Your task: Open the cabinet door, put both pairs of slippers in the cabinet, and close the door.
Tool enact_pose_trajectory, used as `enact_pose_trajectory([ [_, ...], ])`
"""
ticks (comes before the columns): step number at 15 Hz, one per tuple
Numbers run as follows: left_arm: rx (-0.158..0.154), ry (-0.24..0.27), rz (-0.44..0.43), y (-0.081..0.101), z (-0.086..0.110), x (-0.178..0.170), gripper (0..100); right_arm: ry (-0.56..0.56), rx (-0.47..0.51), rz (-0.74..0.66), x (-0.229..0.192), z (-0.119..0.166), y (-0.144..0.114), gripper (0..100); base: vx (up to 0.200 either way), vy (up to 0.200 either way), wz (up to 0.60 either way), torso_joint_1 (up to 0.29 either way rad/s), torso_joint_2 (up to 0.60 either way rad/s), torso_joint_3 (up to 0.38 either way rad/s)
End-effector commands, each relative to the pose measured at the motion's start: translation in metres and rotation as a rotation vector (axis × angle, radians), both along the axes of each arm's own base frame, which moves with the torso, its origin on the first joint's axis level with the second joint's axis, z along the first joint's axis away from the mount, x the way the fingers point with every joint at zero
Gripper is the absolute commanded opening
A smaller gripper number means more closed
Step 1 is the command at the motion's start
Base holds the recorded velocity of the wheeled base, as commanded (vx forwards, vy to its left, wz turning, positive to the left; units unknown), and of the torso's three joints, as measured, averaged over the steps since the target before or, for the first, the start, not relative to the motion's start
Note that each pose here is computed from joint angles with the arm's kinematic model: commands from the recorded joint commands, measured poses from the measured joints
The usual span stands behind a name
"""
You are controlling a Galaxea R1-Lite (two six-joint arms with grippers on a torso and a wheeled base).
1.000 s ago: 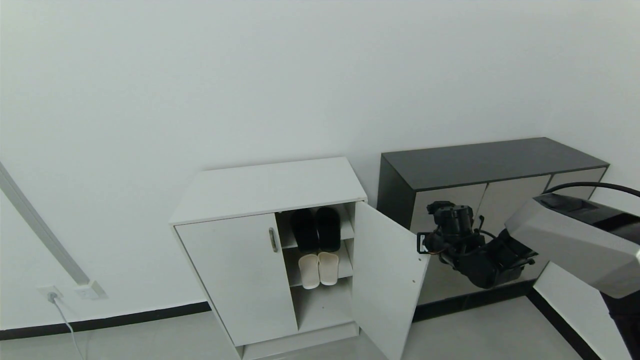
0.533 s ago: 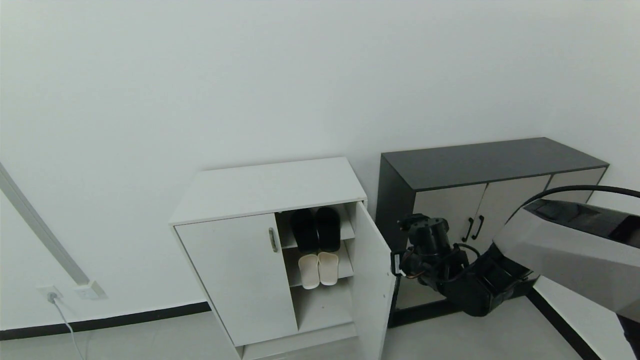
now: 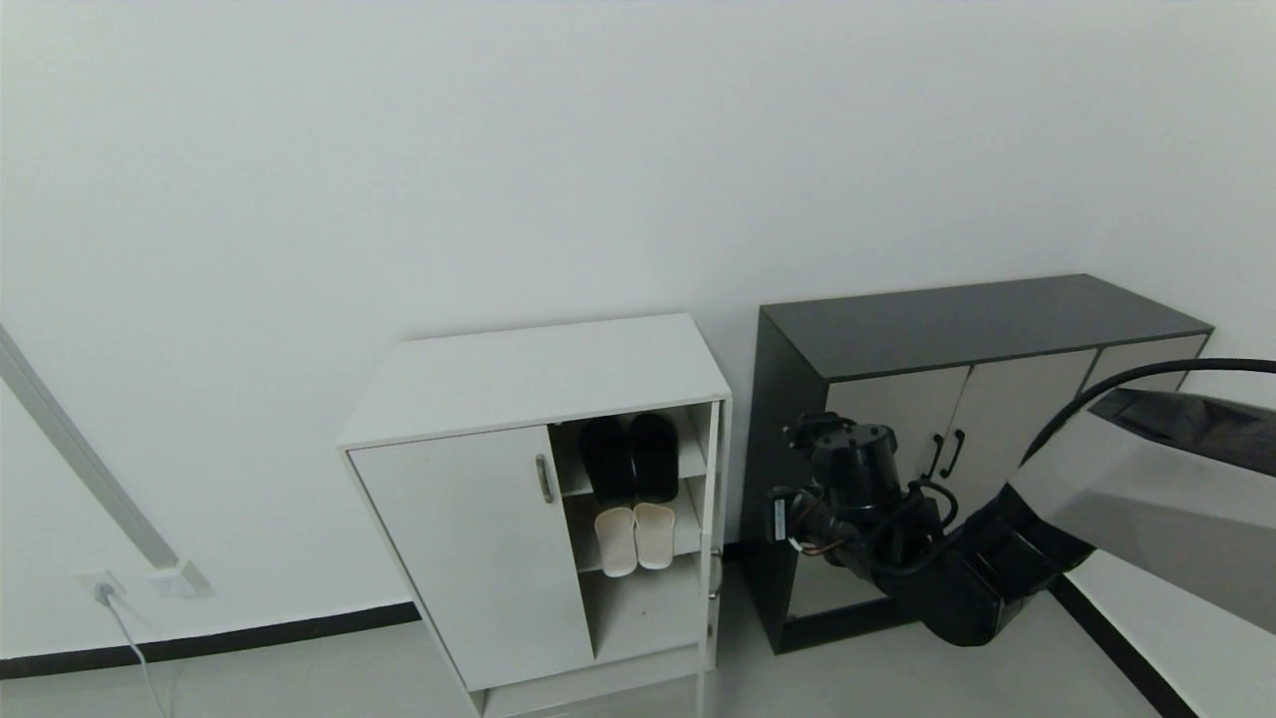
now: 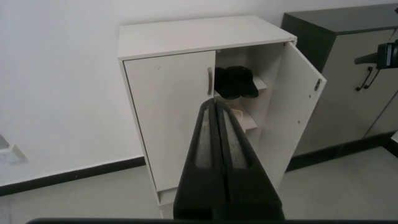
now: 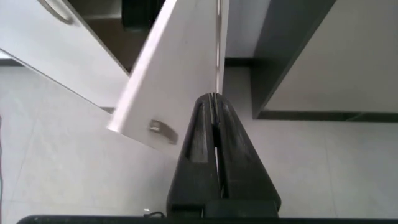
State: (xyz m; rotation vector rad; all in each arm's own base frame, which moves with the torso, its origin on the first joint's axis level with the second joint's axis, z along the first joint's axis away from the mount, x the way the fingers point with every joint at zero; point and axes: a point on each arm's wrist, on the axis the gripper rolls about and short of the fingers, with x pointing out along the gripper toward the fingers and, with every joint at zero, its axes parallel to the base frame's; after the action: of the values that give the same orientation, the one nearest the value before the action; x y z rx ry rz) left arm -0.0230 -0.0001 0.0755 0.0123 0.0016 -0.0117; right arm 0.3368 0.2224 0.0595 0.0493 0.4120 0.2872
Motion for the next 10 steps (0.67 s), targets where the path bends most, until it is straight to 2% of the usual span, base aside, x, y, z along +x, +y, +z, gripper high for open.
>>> enact_pose_trajectory([
  [1,0.0,0.001,-0.001,0.0,0.0,0.0,0,-0.007,-0.01,0.007,-0.003,-0.002,-0.001,0,0.0,0.0,0.0,0.0,0.0,0.0],
  [4,0.0,0.001,0.001,0.0,0.0,0.0,0,-0.026,-0.026,0.023,-0.004,-0.009,0.001,0,0.0,0.0,0.0,0.0,0.0,0.0],
  [6,0.0,0.001,0.001,0.0,0.0,0.0,0,-0.018,-0.05,0.041,-0.009,-0.013,0.0,0,0.0,0.0,0.6,-0.005,0.0,0.002],
  [10,-0.002,0.001,0.003,0.0,0.0,0.0,0,-0.022,-0.005,0.129,-0.017,-0.018,-0.004,0,0.0,0.0,0.6,0.001,0.0,0.001],
])
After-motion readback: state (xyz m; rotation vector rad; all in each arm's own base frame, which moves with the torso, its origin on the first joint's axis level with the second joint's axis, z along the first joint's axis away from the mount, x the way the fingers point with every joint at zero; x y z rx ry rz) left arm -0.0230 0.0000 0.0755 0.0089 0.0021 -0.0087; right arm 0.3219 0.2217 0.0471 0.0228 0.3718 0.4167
